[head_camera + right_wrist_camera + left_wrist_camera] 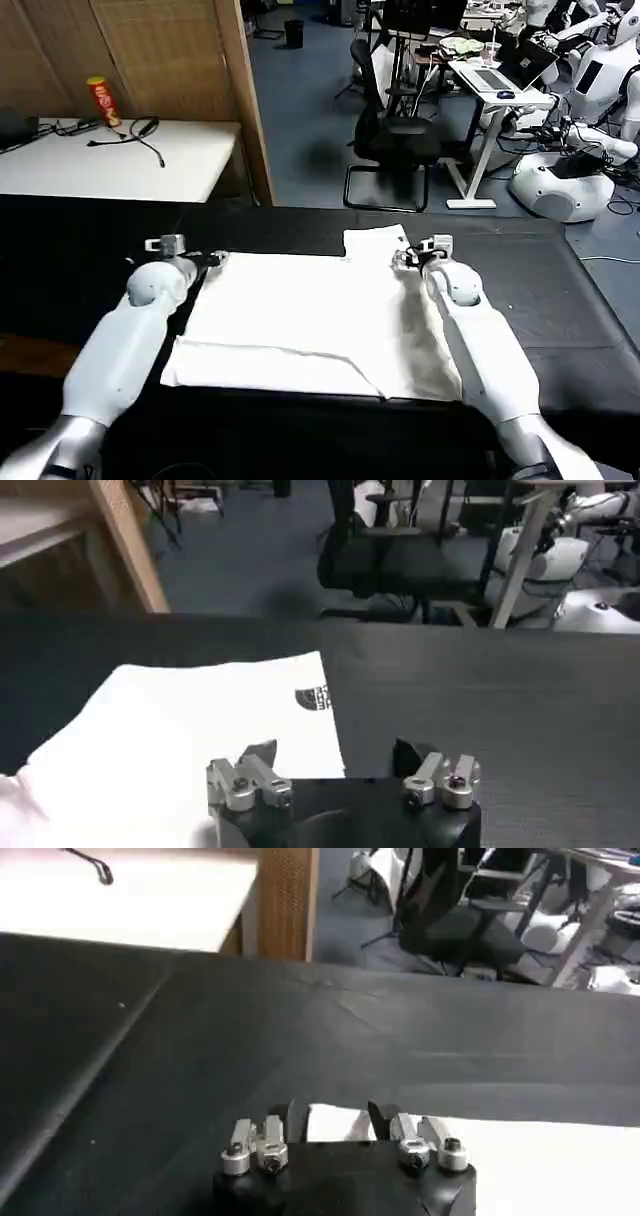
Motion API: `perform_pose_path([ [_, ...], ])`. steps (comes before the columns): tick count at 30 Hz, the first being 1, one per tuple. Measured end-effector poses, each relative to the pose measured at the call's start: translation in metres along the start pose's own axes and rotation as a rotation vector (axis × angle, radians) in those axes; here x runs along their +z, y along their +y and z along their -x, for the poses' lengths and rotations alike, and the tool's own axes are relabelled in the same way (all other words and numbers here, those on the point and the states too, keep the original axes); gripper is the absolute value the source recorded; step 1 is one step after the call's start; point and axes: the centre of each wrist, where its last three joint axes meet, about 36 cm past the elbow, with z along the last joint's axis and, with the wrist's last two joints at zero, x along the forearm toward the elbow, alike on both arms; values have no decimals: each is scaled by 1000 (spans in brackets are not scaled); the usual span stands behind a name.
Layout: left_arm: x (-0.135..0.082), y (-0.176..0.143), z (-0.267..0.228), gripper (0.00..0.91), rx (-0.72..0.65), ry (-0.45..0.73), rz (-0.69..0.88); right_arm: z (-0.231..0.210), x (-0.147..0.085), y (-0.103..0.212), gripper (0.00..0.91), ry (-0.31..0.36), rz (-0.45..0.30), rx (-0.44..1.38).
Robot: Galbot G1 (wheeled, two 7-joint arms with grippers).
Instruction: Fold and organize the clothes.
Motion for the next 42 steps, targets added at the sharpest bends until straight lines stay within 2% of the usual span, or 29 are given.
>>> perform_pose_path([
  [2,1,2,0,98,-5,4,0,0,-1,0,117,2,0,-2],
  [5,2,2,0,39,-4,7,-1,-1,-1,1,68,3,0,-5],
  [8,4,1,-1,0,7,10,-2,-3,1,1,39,0,-1,-9],
  [11,3,-2,-4,0,17,4,-2,-5,2,0,20,-21,4,-15],
  [20,-3,-2,-15,0,8,-41,-3,-18,4,-13,0,-163,4,-56],
  [32,-10,1,-69,0,39,-124,21,-82,18,-32,0,-254,-47,-116],
  [38,2,-2,-112,0,75,-161,63,-117,29,-38,0,-274,-70,-139],
  [42,18,-4,-138,0,82,-160,100,-141,37,-38,0,-260,-105,-131],
])
